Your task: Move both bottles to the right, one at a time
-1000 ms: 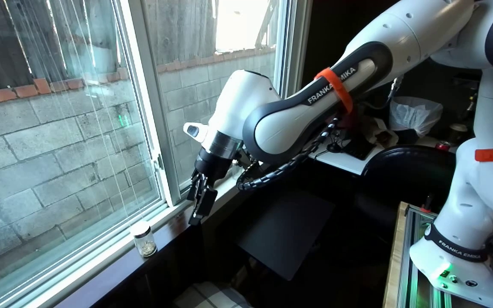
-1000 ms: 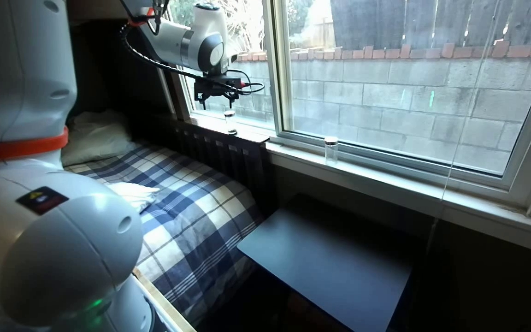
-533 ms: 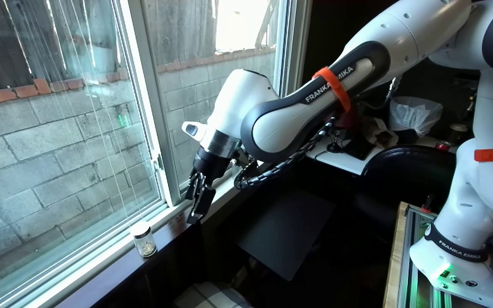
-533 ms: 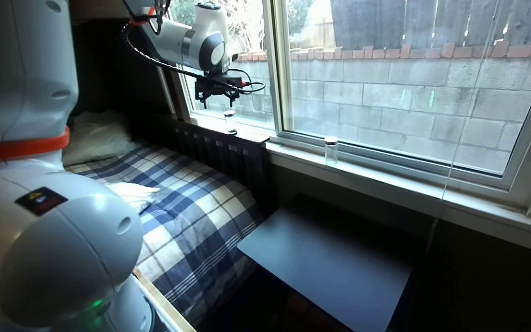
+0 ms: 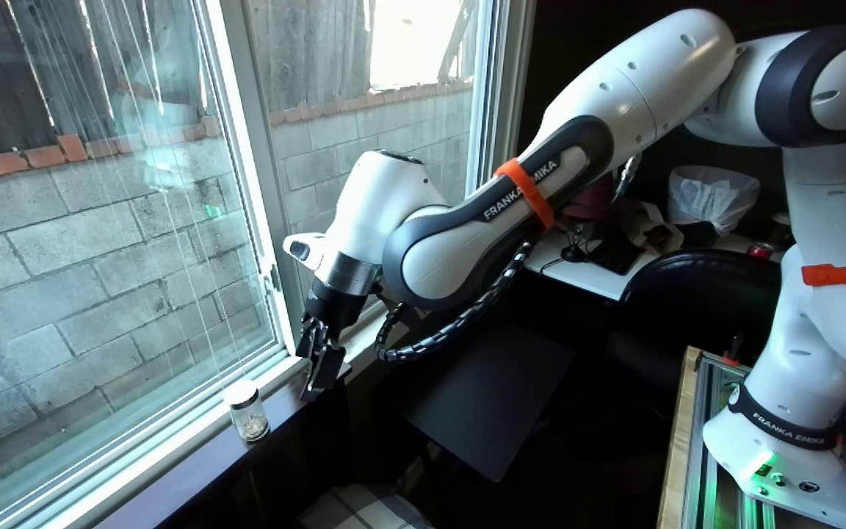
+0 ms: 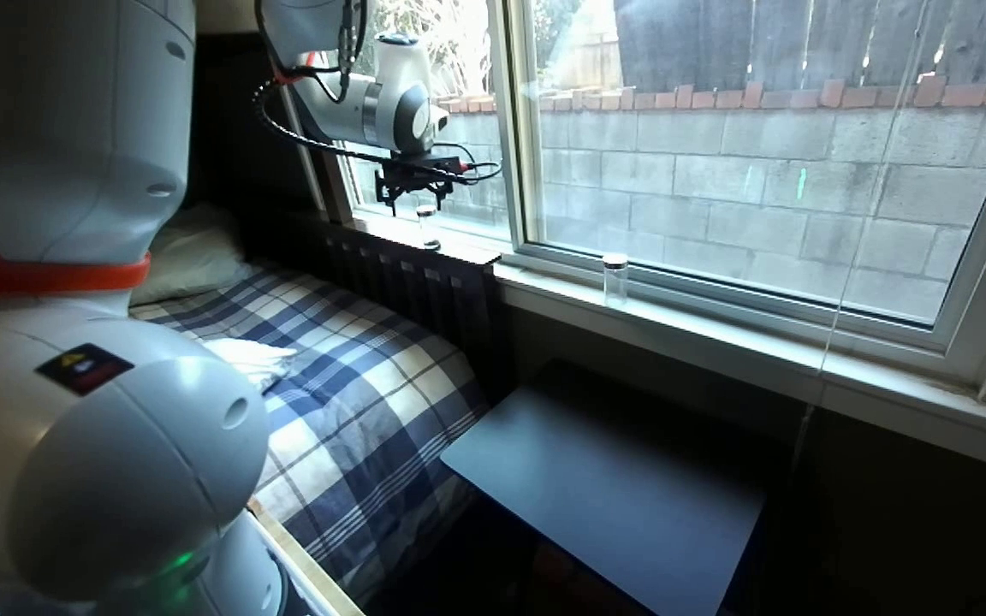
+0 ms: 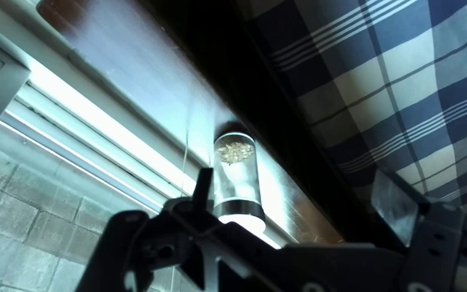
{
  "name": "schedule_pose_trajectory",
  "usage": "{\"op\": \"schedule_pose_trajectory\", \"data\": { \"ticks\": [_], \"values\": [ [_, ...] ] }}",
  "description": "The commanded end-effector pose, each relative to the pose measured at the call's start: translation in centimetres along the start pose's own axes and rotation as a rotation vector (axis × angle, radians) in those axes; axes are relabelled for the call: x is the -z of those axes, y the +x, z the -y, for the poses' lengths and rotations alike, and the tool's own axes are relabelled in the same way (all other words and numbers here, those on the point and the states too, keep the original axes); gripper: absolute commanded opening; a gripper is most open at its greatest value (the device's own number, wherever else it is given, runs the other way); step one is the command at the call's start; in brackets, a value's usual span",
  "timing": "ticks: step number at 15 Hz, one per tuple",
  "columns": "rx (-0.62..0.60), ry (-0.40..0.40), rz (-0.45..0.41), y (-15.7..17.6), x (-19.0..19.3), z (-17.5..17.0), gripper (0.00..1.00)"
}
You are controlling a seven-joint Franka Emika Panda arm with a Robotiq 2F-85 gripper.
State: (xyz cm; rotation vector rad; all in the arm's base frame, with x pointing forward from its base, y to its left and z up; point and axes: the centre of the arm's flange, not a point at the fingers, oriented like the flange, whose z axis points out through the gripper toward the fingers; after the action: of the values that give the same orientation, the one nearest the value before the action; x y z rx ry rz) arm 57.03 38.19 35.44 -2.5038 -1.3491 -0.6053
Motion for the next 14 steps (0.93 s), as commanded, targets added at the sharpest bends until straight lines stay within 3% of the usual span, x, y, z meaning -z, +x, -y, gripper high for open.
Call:
{"op": "schedule_pose_trajectory", "data": {
  "ticks": [1, 10, 12, 14],
  "values": [
    [0.016, -0.013, -0.010, 2.1, -2.8, -1.1, 1.00],
    [-0.027, 0.007, -0.069, 5.0, -5.8, -1.8, 1.00],
    [-0.038, 0.011, -0.075, 5.4, -6.3, -1.7, 0.90],
    [-0.045, 0.013, -0.079, 5.8, -6.7, -1.6, 0.86]
  ]
}}
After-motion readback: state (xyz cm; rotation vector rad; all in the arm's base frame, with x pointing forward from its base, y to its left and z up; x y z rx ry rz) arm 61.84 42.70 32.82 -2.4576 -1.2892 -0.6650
